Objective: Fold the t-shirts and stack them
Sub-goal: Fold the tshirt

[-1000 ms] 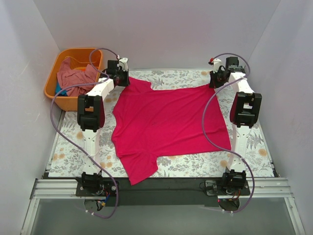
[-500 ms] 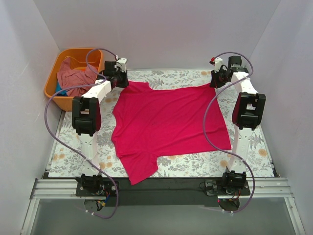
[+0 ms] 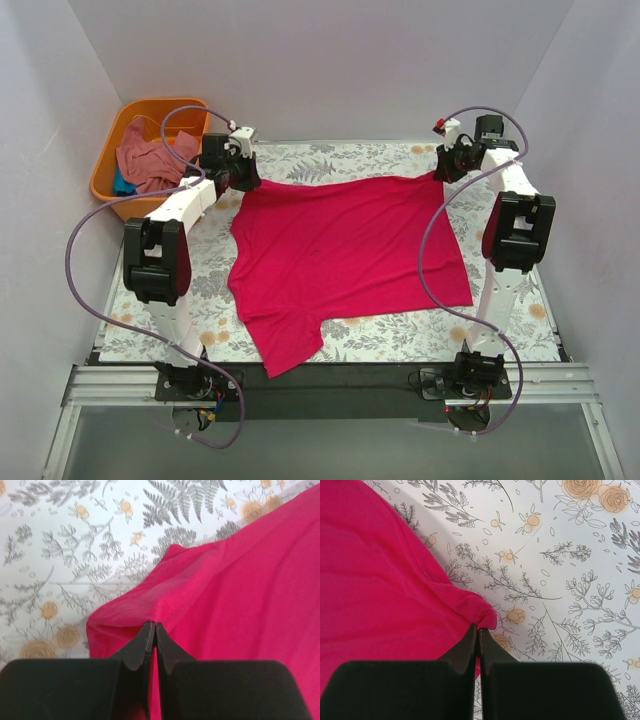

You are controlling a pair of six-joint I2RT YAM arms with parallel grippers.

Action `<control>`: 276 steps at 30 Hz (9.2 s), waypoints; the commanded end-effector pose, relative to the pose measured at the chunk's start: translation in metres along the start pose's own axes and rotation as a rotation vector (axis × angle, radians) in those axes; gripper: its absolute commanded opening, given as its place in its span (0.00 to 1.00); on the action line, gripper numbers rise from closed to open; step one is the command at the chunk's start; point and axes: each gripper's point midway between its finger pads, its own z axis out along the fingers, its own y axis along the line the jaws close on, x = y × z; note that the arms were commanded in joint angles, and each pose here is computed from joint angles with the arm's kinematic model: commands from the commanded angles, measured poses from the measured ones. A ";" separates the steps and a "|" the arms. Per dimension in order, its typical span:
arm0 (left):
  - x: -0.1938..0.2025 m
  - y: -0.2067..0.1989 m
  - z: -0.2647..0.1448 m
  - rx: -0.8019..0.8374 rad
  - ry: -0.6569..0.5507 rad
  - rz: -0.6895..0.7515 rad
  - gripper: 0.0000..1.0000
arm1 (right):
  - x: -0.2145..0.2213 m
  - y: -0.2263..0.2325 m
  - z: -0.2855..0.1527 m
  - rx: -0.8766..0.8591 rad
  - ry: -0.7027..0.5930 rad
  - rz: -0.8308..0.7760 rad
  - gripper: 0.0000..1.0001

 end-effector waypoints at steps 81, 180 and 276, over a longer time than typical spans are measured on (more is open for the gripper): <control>0.082 0.074 0.013 -0.233 0.307 -0.138 0.01 | 0.106 0.038 0.000 -0.071 0.392 -0.068 0.47; 0.060 0.021 -0.017 -0.097 0.279 -0.110 0.27 | -0.028 0.174 0.008 -0.294 0.089 -0.016 0.48; 0.145 -0.059 -0.071 0.298 0.477 0.303 0.09 | 0.127 0.046 -0.041 -0.108 0.545 -0.211 0.18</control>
